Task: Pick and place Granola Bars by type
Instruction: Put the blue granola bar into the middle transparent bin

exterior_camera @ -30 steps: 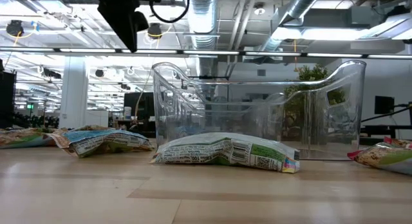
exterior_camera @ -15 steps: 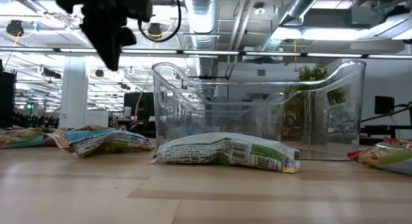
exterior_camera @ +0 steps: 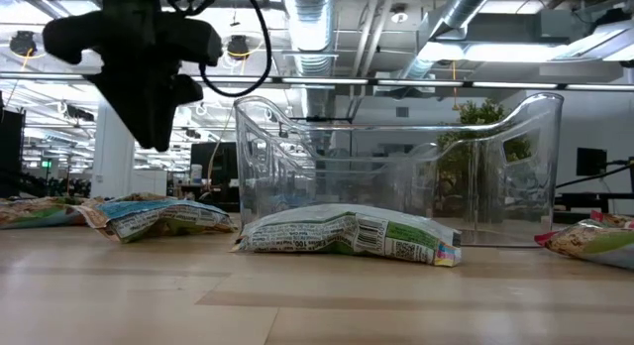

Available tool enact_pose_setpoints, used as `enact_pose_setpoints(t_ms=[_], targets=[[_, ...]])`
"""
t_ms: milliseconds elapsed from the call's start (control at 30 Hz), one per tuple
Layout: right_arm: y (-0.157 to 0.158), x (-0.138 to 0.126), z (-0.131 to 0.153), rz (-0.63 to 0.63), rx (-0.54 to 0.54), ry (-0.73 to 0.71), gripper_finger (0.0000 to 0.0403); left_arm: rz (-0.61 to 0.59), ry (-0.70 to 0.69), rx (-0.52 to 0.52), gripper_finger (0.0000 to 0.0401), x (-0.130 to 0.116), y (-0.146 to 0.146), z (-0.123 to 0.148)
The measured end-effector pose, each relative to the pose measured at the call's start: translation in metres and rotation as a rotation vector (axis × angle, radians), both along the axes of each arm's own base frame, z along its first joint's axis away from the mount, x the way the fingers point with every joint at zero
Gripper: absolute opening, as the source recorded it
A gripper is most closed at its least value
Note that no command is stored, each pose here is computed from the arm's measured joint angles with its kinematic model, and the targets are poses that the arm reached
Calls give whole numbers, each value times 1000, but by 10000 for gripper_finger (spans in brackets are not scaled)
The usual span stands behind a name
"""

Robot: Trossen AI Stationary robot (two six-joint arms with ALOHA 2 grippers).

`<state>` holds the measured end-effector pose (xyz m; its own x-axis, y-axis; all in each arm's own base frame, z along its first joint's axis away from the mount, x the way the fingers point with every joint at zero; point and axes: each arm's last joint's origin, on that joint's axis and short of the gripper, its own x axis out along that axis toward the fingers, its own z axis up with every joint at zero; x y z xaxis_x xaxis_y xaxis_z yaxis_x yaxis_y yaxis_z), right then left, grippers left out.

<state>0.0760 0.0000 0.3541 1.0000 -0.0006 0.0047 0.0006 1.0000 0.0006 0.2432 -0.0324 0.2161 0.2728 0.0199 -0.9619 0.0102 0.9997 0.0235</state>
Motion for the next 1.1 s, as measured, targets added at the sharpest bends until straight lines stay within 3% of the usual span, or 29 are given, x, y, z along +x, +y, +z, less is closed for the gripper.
enact_pose_setpoints(t_ms=[433, 700, 1100], targets=[[0, 0, 0, 1, 0, 0, 0, -29, 16, 13, 149, 5, -1, -44], [0, 0, 0, 1, 0, 0, 0, -65, 66, 76, 149, 18, -1, -69], [0, 0, 0, 0, 0, 0, 0, -38, 62, 103, 148, 20, 1, -72]])
